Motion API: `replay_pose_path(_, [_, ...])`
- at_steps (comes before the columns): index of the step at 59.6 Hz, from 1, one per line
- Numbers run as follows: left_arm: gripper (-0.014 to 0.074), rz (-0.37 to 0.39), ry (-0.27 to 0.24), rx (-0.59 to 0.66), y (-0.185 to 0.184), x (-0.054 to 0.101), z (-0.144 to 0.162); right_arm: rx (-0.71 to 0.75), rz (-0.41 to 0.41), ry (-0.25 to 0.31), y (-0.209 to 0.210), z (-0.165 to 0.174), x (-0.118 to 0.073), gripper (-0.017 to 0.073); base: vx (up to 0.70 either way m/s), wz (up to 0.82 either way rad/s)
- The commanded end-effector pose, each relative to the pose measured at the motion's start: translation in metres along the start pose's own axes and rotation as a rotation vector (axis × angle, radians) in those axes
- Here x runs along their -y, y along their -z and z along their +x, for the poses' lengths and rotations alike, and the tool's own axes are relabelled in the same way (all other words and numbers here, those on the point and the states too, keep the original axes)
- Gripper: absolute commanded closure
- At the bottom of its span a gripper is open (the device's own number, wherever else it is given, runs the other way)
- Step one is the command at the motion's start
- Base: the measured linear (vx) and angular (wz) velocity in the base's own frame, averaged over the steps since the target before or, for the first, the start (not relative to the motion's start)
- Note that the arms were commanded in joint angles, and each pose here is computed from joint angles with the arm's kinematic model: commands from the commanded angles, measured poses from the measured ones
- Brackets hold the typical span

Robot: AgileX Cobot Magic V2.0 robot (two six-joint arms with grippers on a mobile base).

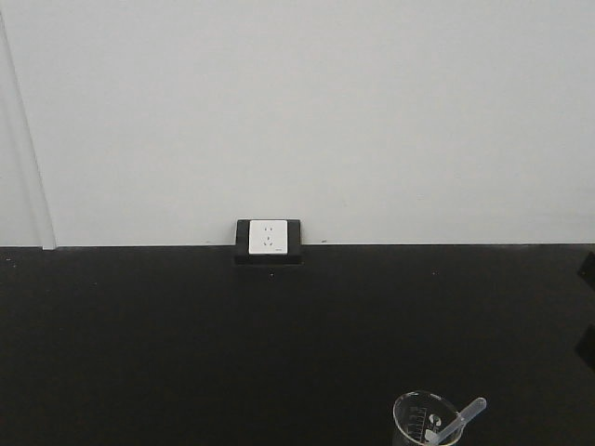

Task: Grab transparent chemical and place on left bench
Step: 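Lower the right gripper around the clear glass beaker and close it, then lift the beaker with the right gripper off the bench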

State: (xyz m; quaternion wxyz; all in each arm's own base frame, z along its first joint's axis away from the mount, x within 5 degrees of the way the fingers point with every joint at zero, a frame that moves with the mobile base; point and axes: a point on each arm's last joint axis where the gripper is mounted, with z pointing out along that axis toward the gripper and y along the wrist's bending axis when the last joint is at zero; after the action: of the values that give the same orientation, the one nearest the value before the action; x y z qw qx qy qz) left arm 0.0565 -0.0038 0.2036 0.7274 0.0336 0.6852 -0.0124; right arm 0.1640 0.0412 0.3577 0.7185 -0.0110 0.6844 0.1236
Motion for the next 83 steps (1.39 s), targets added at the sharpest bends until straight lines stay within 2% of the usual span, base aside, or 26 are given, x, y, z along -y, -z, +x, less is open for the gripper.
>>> replay_pose_path(1, [0.0597,-0.002,0.009,0.081,0.001,0.0,-0.003,0.088,0.034,0.043,-0.001,-0.017,0.002,0.0451,0.0,0.0])
replay_pose_path(6, [0.0597,-0.002,0.009,0.081,0.001,0.0,-0.003,0.086,0.035,0.064,-0.001,-0.017,0.002,0.0361,0.0,0.0])
replay_pose_path(15, [0.0597,-0.002,0.009,0.081,0.001,0.0,-0.003,0.086,0.035,0.064,-0.001,-0.017,0.002,0.012,0.0,0.0])
replay_pose_path(21, [0.0597,-0.002,0.009,0.081,0.001,0.0,-0.003,0.078,0.036,0.023,-0.001,-0.016,0.002,-0.0039,0.0,0.0])
replay_pose_path(27, [0.0597,-0.002,0.009,0.081,0.001,0.0,-0.003,0.052,0.055,-0.081,-0.005,-0.012,0.004,-0.0112,0.0,0.0])
replay_pose_path(34, [0.0597,-0.002,0.009,0.081,0.001,0.0,-0.003,-0.03,0.112,-0.217,-0.022,0.005,0.008,-0.0102,0.0,0.0])
replay_pose_path(42, [0.0597,-0.002,0.009,0.081,0.001,0.0,-0.003,-0.179,0.182,-0.321,-0.05,0.038,0.011,-0.0055,0.0,0.0])
replay_pose_path(46, [0.0597,-0.002,0.009,0.081,0.001,0.0,-0.003,-0.256,0.221,-0.35,-0.064,0.058,0.012,-0.0024,0.0,0.0])
replay_pose_path(55, [0.0597,-0.002,0.009,0.081,0.001,0.0,-0.003,-0.379,0.297,-0.338,-0.085,0.096,0.018,0.0016,0.0,0.0])
replay_pose_path(65, [0.0597,-0.002,0.009,0.081,0.001,0.0,-0.003,-0.465,0.331,-0.311,-0.1,0.122,0.02,0.0031,0.0,0.0])
replay_pose_path(83, [0.0597,-0.002,0.009,0.081,0.001,0.0,-0.003,-0.498,0.34,-0.329,-0.125,0.134,0.018,0.0033,0.0,0.0])
